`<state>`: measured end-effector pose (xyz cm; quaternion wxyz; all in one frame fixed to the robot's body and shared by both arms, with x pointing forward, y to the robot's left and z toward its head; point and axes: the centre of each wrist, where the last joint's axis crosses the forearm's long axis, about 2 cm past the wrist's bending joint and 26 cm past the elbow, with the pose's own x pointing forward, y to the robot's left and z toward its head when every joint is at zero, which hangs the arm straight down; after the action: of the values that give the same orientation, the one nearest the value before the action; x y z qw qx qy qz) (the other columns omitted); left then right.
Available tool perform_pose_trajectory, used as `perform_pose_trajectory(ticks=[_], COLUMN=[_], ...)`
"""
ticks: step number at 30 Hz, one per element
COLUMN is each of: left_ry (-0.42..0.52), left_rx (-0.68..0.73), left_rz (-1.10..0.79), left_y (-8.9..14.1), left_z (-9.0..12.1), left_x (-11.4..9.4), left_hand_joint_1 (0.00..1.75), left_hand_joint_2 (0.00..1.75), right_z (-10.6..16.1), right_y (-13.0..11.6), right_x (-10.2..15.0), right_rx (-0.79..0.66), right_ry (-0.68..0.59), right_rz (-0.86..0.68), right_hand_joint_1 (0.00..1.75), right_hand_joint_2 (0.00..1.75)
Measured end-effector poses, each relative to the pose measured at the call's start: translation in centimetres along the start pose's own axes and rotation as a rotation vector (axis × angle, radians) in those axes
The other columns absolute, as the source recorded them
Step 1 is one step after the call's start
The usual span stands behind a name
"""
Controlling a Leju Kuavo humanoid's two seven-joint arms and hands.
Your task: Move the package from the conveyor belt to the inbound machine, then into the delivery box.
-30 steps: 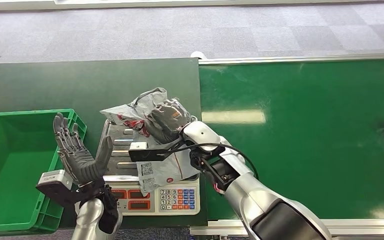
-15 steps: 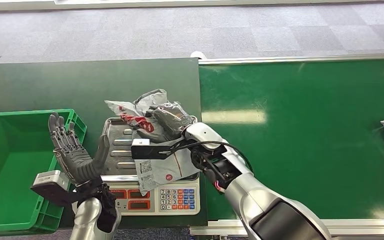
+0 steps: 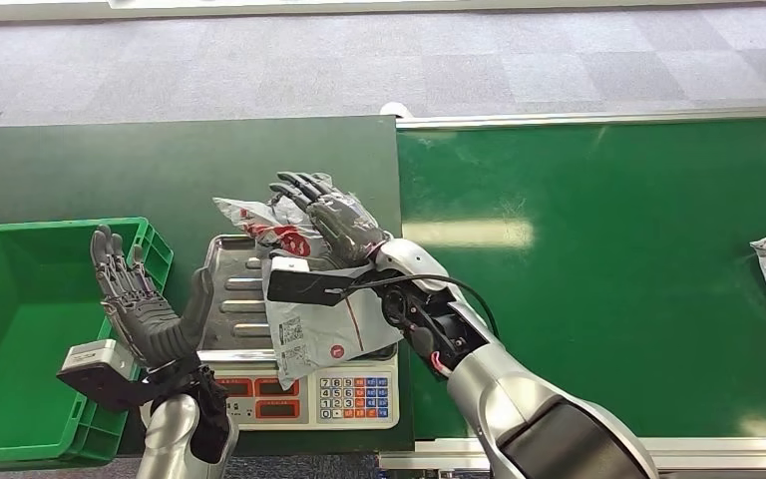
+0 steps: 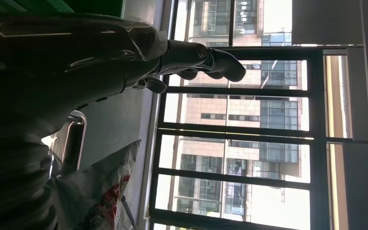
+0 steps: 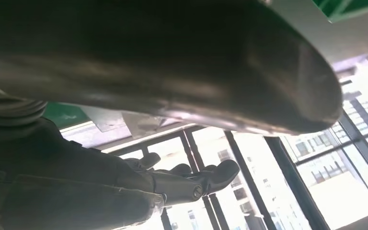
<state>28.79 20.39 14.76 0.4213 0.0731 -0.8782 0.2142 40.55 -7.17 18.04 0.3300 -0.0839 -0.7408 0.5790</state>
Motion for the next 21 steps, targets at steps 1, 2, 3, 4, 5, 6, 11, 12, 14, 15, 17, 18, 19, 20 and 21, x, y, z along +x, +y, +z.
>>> perform_pose_trajectory(ticks=[1, 2, 3, 4, 5, 6, 11, 12, 14, 15, 17, 18, 19, 20, 21], left_ry=[0.0, 0.001, 0.001, 0.002, 0.004, 0.006, 0.026, 0.032, 0.042, 0.049, 0.068, 0.083, 0.101, 0.121, 0.141], left_rx=[0.0, 0.0, 0.0, 0.0, 0.001, 0.002, 0.005, 0.005, 0.005, 0.004, -0.008, -0.021, -0.04, -0.062, -0.086], left_rz=[0.0, -0.001, -0.001, -0.002, -0.003, -0.005, -0.019, -0.023, -0.03, -0.034, -0.034, -0.025, -0.011, 0.005, 0.02], left_y=[0.0, 0.1, 0.1, 0.1, 0.2, 0.3, 0.7, 0.8, 0.9, 0.9, 0.8, 0.8, 0.6, 0.4, 0.2], left_z=[0.0, 0.0, 0.0, 0.1, 0.1, 0.2, 0.8, 0.9, 1.2, 1.4, 1.8, 2.0, 2.4, 2.7, 3.0], left_x=[0.0, 0.0, 0.0, 0.0, -0.1, -0.1, -0.4, -0.5, -0.6, -0.7, -1.1, -1.3, -1.6, -1.9, -2.3], left_hand_joint_1=[0.0, 0.0, 0.0, 0.0, 0.0, 0.0, 0.0, 0.0, 0.0, 0.0, 0.0, 0.0, 0.0, 0.0, 0.0], left_hand_joint_2=[1.75, 1.75, 1.75, 1.75, 1.75, 1.75, 1.75, 1.75, 1.75, 1.75, 1.75, 1.75, 1.75, 1.75, 1.75], right_z=[-0.1, -0.1, -0.2, -0.2, -0.2, -0.1, 1.4, 1.9, 2.9, 3.4, 4.4, 4.8, 5.3, 5.7, 6.1], right_y=[-0.1, -0.2, -0.3, -0.3, -0.3, -0.2, 0.4, 0.6, 1.0, 1.3, 1.8, 2.1, 2.3, 2.5, 2.7], right_x=[0.1, 0.2, 0.3, 0.4, 0.5, 0.6, -0.2, -0.6, -1.5, -1.9, -2.6, -2.9, -3.2, -3.4, -3.7], right_rx=[-0.03, -0.063, -0.099, -0.138, -0.182, -0.229, -0.436, -0.466, -0.526, -0.561, -0.631, -0.664, -0.691, -0.715, -0.736], right_ry=[-0.009, -0.018, -0.028, -0.035, -0.04, -0.038, 0.041, 0.064, 0.11, 0.136, 0.189, 0.22, 0.249, 0.278, 0.307], right_rz=[-0.013, -0.028, -0.048, -0.075, -0.109, -0.153, -0.422, -0.464, -0.555, -0.607, -0.686, -0.708, -0.717, -0.719, -0.716], right_hand_joint_1=[0.0, 0.0, 0.0, 0.0, 0.0, 0.0, 0.0, 0.0, 0.0, 0.0, 0.0, 0.0, 0.0, 0.0, 0.0], right_hand_joint_2=[0.0, 0.0, 0.0, 0.0, 0.0, 0.0, 0.0, 0.0, 0.0, 0.0, 0.0, 0.0, 0.0, 0.0, 0.0])
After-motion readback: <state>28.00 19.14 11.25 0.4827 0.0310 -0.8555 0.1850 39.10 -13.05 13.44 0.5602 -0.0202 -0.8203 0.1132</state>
